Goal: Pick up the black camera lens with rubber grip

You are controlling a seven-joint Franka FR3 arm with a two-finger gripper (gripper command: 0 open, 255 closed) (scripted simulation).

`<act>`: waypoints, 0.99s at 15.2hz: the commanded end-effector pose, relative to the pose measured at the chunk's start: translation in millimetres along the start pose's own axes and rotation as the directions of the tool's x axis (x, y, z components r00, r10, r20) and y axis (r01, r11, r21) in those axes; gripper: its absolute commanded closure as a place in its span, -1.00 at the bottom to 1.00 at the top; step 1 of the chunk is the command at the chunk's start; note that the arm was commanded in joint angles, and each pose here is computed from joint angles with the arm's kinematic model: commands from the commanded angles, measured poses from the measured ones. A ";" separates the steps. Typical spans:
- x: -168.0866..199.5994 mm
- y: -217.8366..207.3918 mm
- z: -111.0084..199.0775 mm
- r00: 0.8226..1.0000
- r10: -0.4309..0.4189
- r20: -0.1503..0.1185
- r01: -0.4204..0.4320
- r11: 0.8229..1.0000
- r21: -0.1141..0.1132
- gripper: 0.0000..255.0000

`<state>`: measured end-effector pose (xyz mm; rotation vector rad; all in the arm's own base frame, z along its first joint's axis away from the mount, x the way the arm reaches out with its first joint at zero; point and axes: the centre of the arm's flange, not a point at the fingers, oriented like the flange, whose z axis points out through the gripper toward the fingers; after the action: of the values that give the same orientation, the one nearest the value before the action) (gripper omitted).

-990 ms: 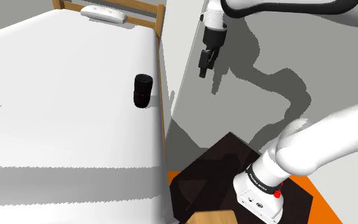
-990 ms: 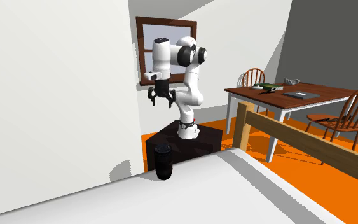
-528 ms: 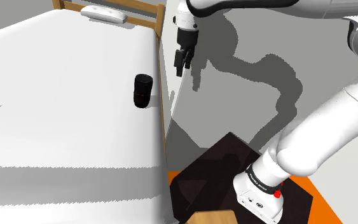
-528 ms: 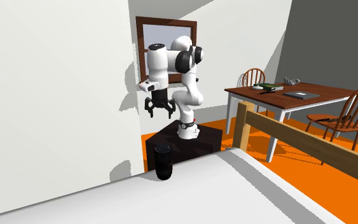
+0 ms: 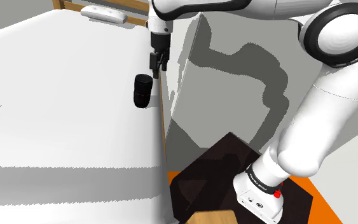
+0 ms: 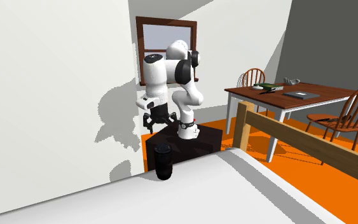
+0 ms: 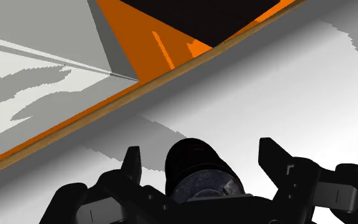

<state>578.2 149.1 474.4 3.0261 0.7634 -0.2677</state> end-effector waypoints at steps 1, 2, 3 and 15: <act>28.1 -6.9 5.7 1.000 -0.026 0.007 0.026 1.000 0.011 -1.00; 40.1 -9.0 8.4 0.999 -0.038 0.009 0.037 0.999 0.016 -1.00; 41.0 -8.9 13.6 0.999 -0.038 0.009 0.037 0.999 0.016 -1.00; 46.7 -7.6 48.1 0.999 -0.038 0.009 0.037 0.999 0.016 1.00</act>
<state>607.1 175.4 420.9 3.0253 0.8225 -0.2872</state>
